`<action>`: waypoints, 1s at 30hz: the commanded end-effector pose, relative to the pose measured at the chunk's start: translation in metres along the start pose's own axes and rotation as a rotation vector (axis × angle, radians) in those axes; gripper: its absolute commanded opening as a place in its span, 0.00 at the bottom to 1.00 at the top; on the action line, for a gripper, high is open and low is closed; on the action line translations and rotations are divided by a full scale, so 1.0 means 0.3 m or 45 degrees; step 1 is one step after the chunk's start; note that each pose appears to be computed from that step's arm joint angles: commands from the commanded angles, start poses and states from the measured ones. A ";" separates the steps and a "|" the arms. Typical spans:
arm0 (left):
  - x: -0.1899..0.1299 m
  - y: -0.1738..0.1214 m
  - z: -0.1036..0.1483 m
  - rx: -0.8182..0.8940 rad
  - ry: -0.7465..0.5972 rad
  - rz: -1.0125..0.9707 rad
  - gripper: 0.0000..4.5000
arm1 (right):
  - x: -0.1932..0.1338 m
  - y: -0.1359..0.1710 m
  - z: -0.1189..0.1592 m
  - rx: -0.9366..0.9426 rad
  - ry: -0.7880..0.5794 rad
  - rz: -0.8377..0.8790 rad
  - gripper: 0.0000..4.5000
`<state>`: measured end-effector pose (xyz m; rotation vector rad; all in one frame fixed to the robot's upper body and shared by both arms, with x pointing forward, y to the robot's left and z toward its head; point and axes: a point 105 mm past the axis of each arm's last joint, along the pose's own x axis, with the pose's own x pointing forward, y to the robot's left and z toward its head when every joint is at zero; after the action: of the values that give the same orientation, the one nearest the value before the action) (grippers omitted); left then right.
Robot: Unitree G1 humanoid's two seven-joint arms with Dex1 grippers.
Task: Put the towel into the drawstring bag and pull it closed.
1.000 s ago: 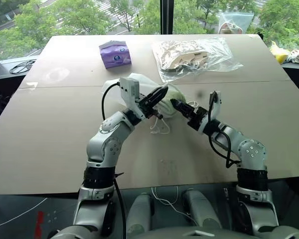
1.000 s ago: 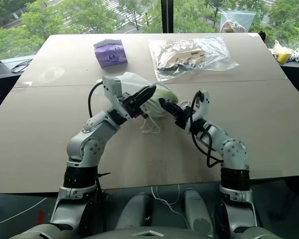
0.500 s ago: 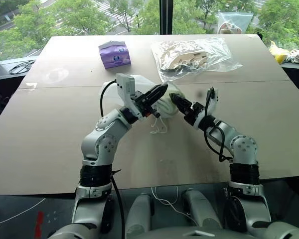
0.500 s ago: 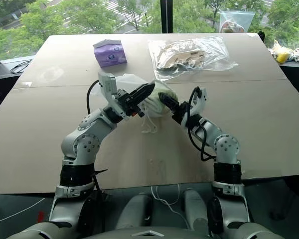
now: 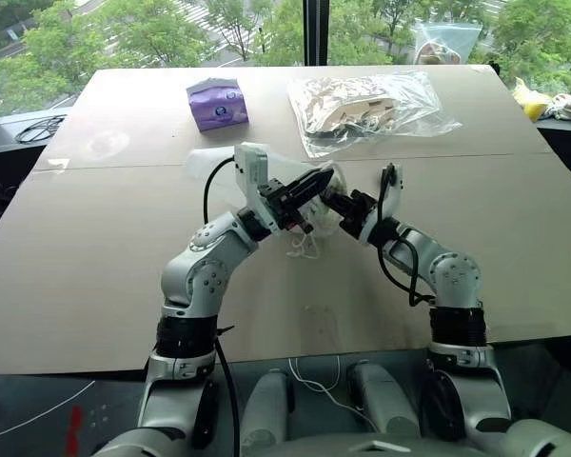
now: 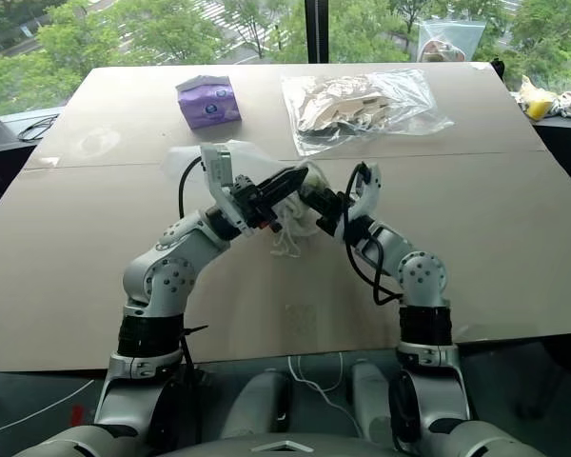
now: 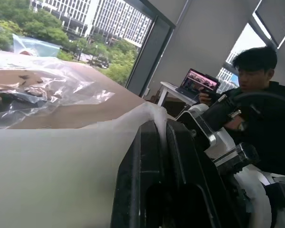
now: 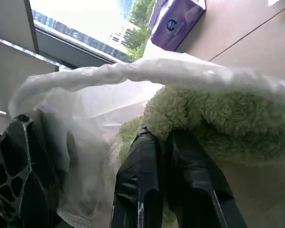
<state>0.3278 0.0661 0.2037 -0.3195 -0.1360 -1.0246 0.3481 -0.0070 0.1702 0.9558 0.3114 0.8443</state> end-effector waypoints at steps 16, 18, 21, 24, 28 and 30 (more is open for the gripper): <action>-0.040 0.121 0.097 0.193 -0.073 0.172 0.00 | -0.040 0.035 0.049 -0.321 -0.119 0.020 0.71; -0.042 0.136 0.106 0.183 -0.089 0.187 0.00 | -0.084 0.038 0.035 -0.385 -0.071 0.041 0.71; -0.040 0.147 0.113 0.172 -0.106 0.202 0.00 | -0.169 0.046 0.007 -0.559 0.029 0.088 0.71; -0.038 0.147 0.118 0.168 -0.116 0.203 0.00 | -0.223 -0.014 0.026 -0.842 0.035 -0.020 0.71; -0.038 0.148 0.120 0.163 -0.121 0.209 0.00 | -0.249 -0.174 0.079 -1.353 0.109 -0.348 0.71; -0.038 0.149 0.118 0.159 -0.120 0.210 0.00 | -0.246 -0.253 0.109 -1.605 0.174 -0.492 0.71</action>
<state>0.3638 0.1062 0.2092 -0.2729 -0.1877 -0.8328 0.3456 -0.1021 0.1132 -0.1761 0.1000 0.6194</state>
